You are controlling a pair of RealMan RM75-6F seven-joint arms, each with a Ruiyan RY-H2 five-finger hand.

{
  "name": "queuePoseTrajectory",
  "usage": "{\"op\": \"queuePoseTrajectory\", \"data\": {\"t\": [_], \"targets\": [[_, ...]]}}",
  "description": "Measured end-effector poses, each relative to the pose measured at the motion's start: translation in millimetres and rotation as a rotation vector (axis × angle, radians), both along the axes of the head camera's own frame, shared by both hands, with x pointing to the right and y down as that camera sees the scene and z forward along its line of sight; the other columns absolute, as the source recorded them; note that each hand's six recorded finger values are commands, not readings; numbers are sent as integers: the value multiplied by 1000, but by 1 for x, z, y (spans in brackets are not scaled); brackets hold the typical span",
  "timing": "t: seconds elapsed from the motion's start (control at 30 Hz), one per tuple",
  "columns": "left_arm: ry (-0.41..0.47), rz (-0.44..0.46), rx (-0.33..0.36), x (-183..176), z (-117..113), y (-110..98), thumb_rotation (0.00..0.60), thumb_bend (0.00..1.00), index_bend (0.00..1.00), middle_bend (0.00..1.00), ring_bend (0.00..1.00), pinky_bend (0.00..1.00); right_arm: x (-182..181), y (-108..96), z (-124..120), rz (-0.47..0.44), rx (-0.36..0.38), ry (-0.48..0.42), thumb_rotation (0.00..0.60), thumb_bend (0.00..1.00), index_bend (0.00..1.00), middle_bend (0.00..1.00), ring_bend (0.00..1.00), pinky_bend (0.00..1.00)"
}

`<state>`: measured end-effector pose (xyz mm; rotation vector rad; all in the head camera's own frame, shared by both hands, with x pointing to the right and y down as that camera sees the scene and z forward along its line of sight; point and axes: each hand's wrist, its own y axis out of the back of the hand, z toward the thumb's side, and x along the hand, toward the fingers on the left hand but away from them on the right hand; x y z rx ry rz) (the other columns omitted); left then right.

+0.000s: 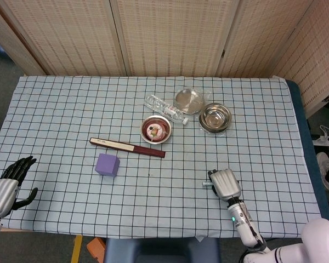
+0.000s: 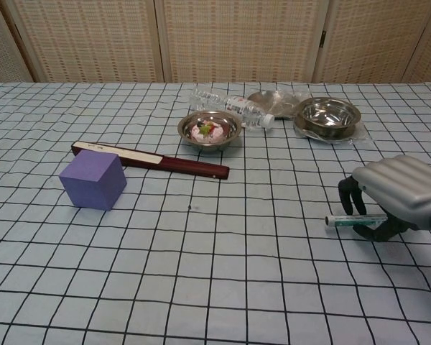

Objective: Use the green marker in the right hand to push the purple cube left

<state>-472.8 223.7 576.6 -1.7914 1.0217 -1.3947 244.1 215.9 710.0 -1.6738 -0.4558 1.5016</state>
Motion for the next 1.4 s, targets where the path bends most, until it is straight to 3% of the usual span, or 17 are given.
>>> {"op": "queuePoseTrajectory", "data": {"t": [0.07, 0.13, 0.23, 0.33, 0.6, 0.73, 0.87, 1.03, 1.4], "targets": [[-1, -3, 1, -1, 0, 0, 600, 434, 0, 0, 0, 117, 3, 4, 1, 7, -16, -13, 600, 378, 101, 297, 342, 515], [-2, -5, 1, -1, 0, 0, 600, 434, 0, 0, 0, 116, 5, 6, 0, 21, -25, -30, 600, 339, 12, 197, 255, 464], [-4, -6, 1, -2, 0, 0, 600, 435, 0, 0, 0, 116, 9, 8, -4, 46, -35, -59, 600, 269, 0, 80, 158, 401], [-4, -6, 2, -2, 0, 0, 600, 434, 0, 0, 0, 117, 14, 8, -13, 69, -34, -93, 600, 221, 0, 32, 133, 379], [-13, -5, 16, -1, -2, 0, 600, 435, 0, 0, 0, 117, 39, -1, -58, 145, 54, -189, 600, 193, 0, 20, 88, 298], [-17, -4, 23, -1, -3, 0, 600, 434, 0, 0, 0, 117, 48, -3, -75, 163, 111, -226, 600, 193, 0, 20, 36, 207], [-33, 1, 43, 1, -5, 1, 600, 434, 0, 0, 0, 117, 69, 2, -81, 141, 175, -174, 600, 192, 0, 19, 5, 151], [-44, 5, 56, 4, -6, 3, 600, 434, 0, 0, 0, 117, 110, 17, -78, 153, 172, -48, 600, 192, 0, 19, 0, 124], [-51, 12, 57, 7, -2, 2, 600, 434, 0, 0, 0, 117, 120, 10, -93, 196, 212, -69, 600, 192, 0, 20, 0, 124]]}}
